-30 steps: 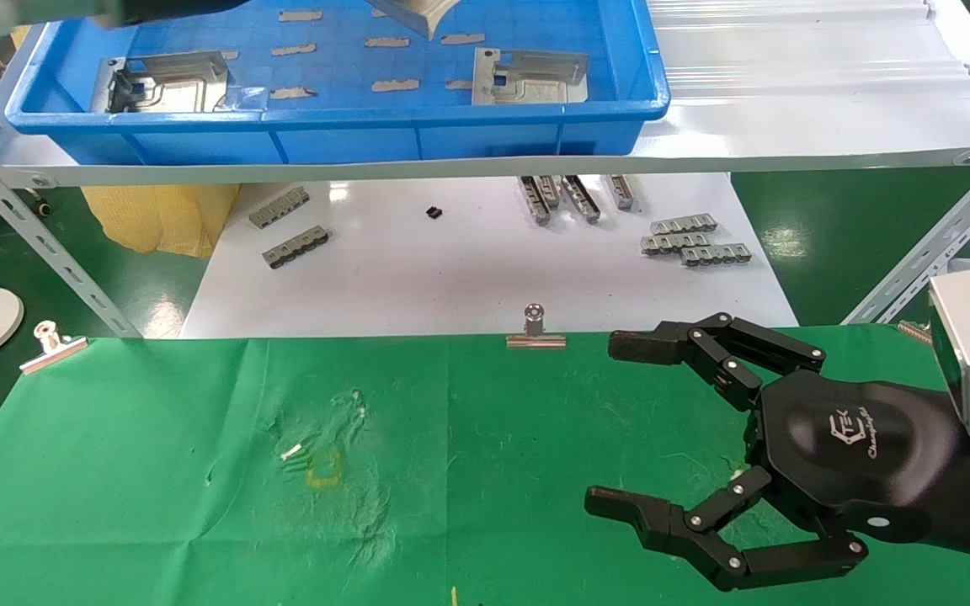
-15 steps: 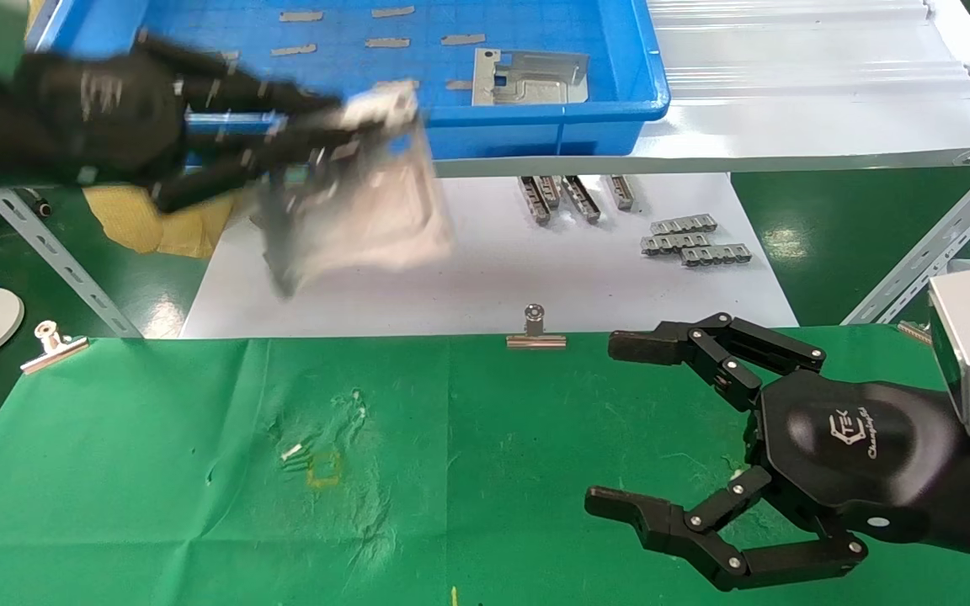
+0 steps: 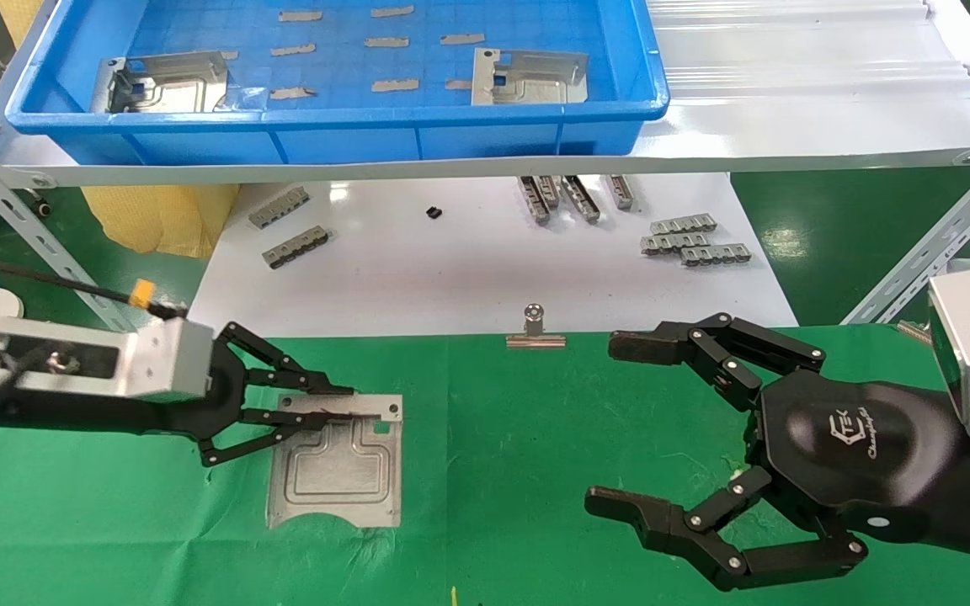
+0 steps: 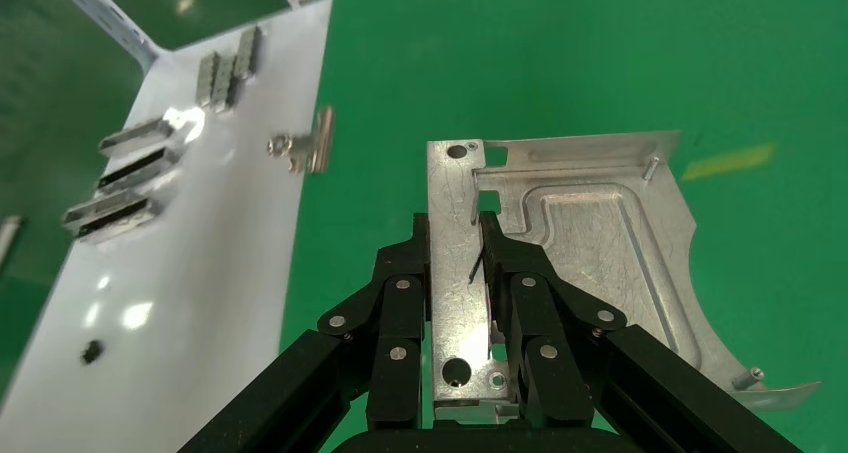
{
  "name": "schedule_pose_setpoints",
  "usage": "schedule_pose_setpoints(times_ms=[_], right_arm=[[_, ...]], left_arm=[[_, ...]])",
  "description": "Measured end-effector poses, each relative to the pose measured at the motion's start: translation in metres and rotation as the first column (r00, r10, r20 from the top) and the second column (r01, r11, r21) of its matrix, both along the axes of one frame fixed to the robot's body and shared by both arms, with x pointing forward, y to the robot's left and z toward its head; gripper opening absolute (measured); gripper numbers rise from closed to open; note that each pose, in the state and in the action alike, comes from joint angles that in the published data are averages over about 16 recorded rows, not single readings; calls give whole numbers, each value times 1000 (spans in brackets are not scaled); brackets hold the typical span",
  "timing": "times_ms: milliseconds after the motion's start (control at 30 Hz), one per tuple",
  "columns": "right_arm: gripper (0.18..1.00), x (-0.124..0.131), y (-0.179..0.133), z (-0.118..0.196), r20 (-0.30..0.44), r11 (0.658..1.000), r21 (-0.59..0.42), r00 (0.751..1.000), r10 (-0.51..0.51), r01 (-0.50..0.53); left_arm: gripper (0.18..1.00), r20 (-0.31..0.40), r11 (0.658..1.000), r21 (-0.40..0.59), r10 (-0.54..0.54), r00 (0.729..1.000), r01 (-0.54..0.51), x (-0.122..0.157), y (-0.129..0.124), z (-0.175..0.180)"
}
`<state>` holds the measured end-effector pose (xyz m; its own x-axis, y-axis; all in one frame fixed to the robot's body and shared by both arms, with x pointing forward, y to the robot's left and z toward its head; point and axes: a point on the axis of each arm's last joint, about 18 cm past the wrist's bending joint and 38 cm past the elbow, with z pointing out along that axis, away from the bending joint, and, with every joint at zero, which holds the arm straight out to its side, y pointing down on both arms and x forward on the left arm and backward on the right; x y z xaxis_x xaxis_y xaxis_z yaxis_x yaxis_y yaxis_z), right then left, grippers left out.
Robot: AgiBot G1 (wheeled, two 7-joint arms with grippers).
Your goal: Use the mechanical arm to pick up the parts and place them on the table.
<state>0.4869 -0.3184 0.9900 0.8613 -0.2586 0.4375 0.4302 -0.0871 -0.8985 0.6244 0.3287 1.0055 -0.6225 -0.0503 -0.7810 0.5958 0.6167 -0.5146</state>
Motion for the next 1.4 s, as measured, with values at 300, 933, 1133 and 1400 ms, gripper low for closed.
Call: schedule_pose_setpoints(times_ms=[300, 933, 1133, 1400], right_arm=[[1000, 0, 0, 0, 0, 1000, 0, 1000, 0, 0], [1000, 0, 0, 0, 0, 1000, 0, 1000, 0, 0], [1000, 0, 0, 0, 0, 1000, 0, 1000, 0, 0], [1000, 0, 0, 0, 0, 1000, 0, 1000, 0, 0]], left_arm=[[274, 21, 993, 100, 53, 998, -55, 27, 3, -36], [313, 18, 995, 69, 65, 998, -66, 37, 4, -55], [379, -56, 996, -59, 60, 997, -63, 24, 10, -51], [524, -155, 971, -225, 51, 987, -85, 14, 16, -49]])
